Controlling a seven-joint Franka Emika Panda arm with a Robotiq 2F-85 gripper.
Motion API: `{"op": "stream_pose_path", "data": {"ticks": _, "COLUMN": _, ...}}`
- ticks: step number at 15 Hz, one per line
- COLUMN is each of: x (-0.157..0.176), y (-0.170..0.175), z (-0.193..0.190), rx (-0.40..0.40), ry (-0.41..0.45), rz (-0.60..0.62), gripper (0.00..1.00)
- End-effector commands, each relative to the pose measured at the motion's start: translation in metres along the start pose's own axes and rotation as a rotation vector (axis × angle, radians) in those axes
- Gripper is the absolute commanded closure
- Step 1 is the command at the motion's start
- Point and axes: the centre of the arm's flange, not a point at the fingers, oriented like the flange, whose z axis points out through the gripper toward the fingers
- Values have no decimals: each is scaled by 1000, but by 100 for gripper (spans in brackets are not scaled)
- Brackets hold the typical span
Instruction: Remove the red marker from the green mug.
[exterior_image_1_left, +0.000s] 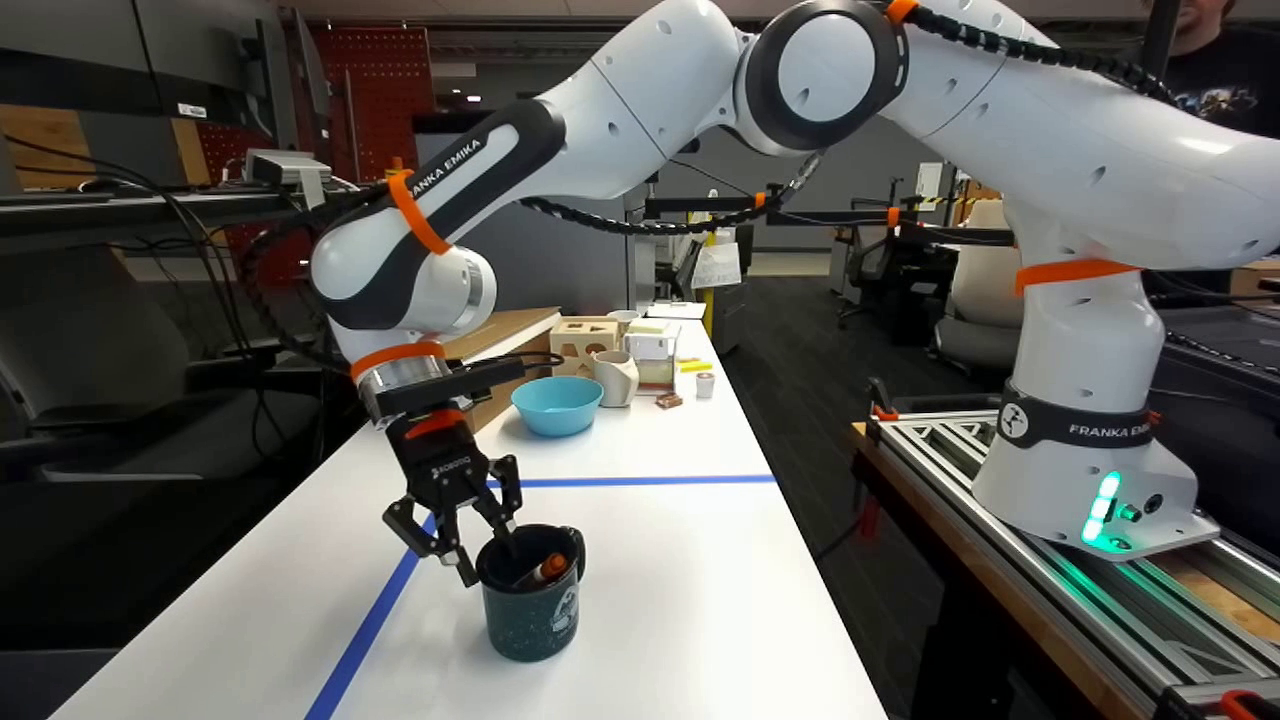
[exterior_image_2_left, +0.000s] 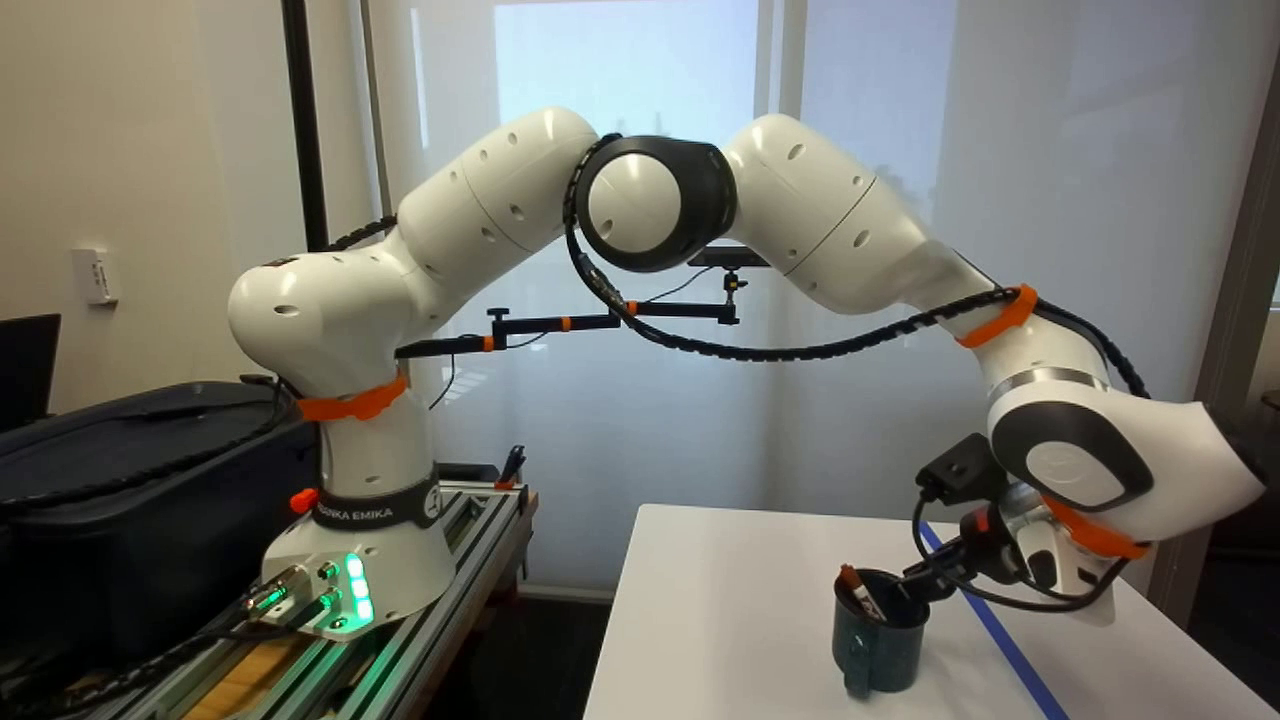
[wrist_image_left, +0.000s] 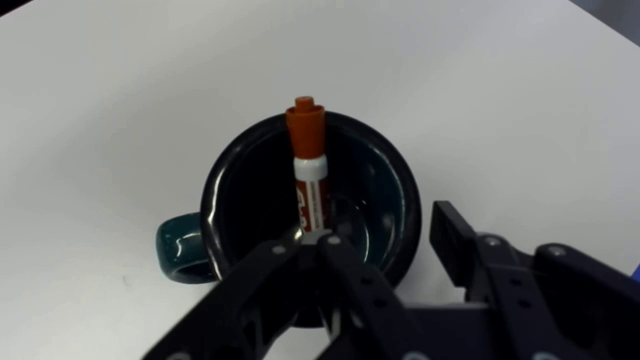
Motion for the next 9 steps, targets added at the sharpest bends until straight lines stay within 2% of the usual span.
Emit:
{"op": "stream_pose_path", "data": {"ticks": 1, "x": -15, "y": -3, "z": -5, "rx": 8, "ry": -14, "rz": -17, "gripper": 52}}
{"op": "stream_pose_path", "data": {"ticks": 9, "x": -41, "y": 10, "z": -28, "rx": 4, "ry": -3, "rz": -8, "gripper": 56}}
